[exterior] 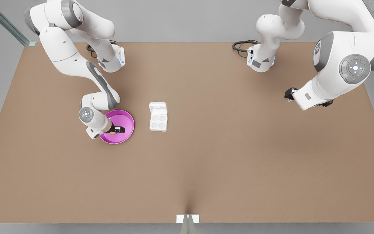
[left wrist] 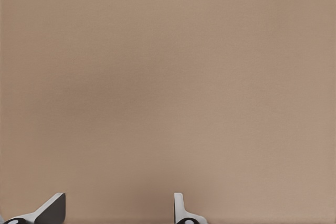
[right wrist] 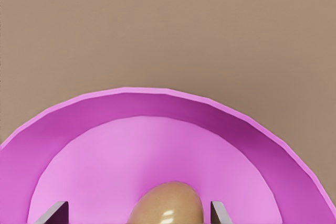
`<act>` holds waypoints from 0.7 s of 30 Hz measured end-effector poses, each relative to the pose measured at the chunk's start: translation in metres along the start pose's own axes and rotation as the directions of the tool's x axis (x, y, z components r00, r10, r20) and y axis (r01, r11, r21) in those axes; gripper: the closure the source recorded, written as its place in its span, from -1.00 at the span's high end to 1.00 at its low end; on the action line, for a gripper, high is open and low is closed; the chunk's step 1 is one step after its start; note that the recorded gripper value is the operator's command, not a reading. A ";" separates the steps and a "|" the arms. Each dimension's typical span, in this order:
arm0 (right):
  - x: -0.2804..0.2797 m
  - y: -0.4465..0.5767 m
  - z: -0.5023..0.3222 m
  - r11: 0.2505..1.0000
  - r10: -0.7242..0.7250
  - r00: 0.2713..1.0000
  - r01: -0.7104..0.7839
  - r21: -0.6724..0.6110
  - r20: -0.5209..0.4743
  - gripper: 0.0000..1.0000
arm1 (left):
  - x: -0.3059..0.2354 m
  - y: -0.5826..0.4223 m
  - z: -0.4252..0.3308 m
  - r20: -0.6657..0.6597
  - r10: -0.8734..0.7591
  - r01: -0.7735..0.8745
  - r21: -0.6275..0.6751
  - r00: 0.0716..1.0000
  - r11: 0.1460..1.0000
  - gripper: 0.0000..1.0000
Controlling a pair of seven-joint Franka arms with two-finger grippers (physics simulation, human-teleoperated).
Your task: Pack egg into the box and close the box lid
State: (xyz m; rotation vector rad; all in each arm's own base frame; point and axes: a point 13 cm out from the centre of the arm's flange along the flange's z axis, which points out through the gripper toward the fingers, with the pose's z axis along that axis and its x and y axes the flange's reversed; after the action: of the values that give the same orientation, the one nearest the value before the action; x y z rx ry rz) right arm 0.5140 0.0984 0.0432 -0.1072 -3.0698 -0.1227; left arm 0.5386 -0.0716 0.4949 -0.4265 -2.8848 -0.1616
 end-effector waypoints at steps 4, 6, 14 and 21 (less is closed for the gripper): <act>0.000 0.000 0.001 1.000 0.004 1.000 -0.004 -0.004 0.001 -0.13 | 0.000 -0.001 0.000 0.000 0.001 -0.001 0.000 1.000 1.000 1.00; -0.002 -0.004 0.001 1.000 0.010 1.000 -0.010 -0.007 0.002 -0.17 | 0.000 -0.003 0.000 0.001 0.005 -0.005 0.000 1.000 1.000 1.00; -0.004 -0.005 -0.001 1.000 -0.008 1.000 0.009 -0.013 0.009 -0.17 | -0.002 -0.013 -0.001 0.002 0.022 -0.022 -0.004 1.000 1.000 1.00; -0.011 0.000 -0.030 0.999 -0.045 0.999 0.045 0.000 0.022 -0.17 | -0.002 -0.015 -0.002 0.001 0.026 -0.026 -0.005 1.000 1.000 1.00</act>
State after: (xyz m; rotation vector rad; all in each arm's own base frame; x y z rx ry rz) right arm 0.5273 0.0952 0.0725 -0.0400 -3.0950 -0.1251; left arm 0.5361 -0.0868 0.4948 -0.4650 -2.8793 -0.1638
